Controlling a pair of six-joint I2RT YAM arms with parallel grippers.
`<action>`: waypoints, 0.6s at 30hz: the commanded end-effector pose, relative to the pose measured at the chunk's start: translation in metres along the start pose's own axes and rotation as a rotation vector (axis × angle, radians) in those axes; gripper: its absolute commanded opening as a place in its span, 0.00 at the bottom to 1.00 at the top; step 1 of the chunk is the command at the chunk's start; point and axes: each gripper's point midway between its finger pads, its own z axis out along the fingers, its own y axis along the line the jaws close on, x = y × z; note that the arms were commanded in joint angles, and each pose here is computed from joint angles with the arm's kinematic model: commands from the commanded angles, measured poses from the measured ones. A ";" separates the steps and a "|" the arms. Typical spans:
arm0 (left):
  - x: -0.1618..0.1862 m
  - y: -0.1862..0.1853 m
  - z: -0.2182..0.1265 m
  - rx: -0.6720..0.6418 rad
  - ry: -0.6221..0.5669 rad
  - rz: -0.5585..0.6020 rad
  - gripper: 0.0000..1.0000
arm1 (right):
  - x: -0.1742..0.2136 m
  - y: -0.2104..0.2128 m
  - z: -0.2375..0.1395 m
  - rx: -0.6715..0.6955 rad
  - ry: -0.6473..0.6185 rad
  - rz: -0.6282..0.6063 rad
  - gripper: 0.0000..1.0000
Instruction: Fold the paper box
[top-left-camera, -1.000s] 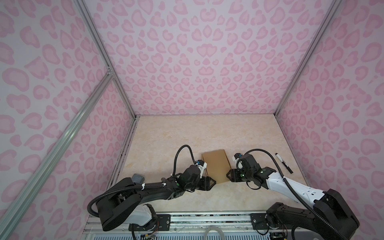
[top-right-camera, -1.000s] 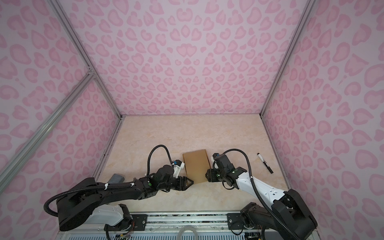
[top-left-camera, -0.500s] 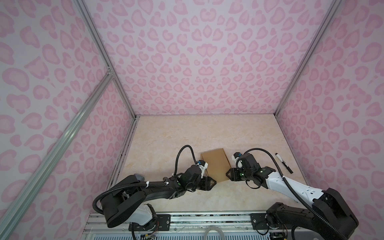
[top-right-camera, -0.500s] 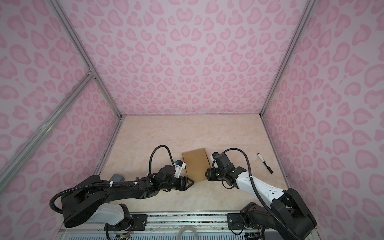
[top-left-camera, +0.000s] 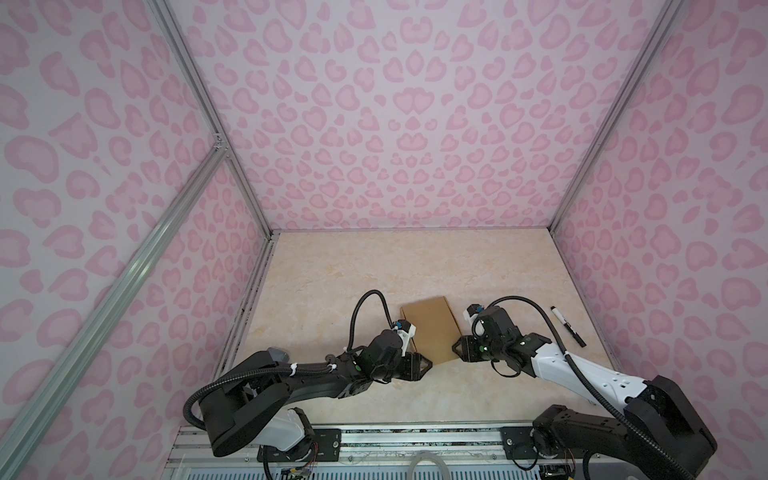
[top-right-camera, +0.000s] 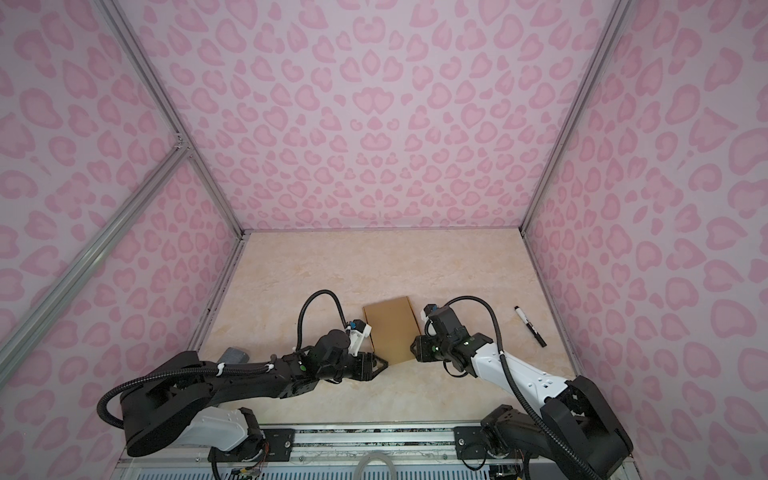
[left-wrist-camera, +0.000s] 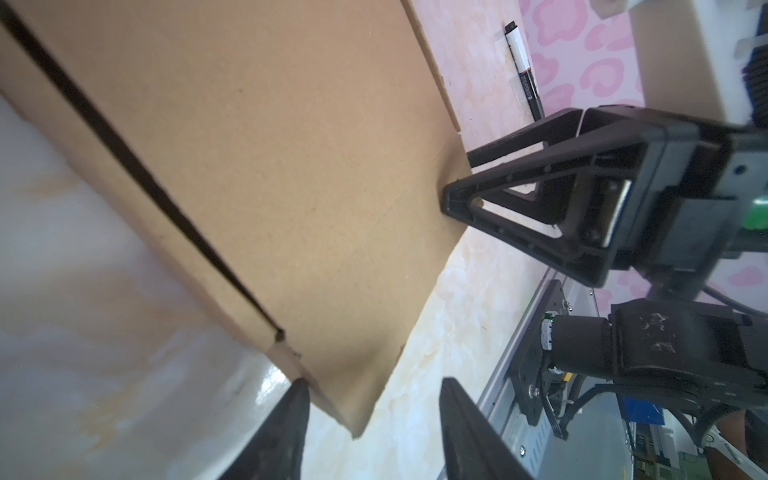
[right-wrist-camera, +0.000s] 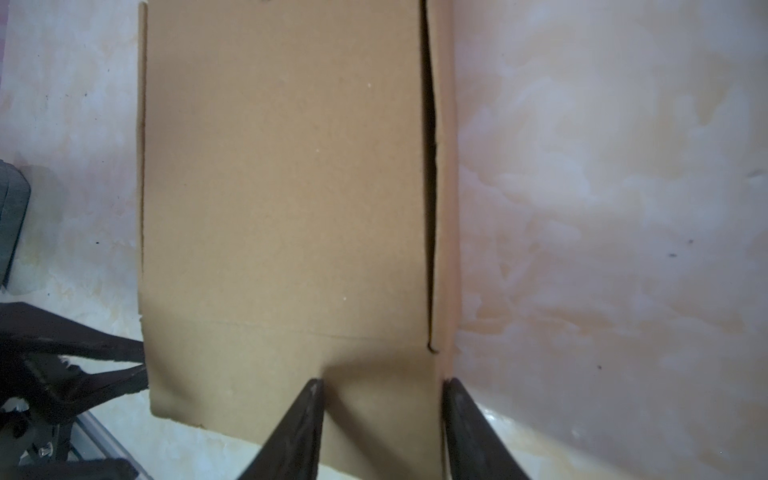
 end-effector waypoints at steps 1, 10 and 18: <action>-0.017 -0.021 -0.004 0.079 -0.070 0.036 0.51 | 0.003 0.002 -0.001 -0.011 0.014 0.000 0.46; -0.015 -0.018 -0.006 0.074 -0.073 0.033 0.47 | 0.001 -0.001 -0.004 0.015 0.009 -0.002 0.44; -0.010 -0.009 -0.007 0.050 -0.071 0.031 0.47 | 0.001 -0.005 -0.004 0.037 0.005 -0.005 0.43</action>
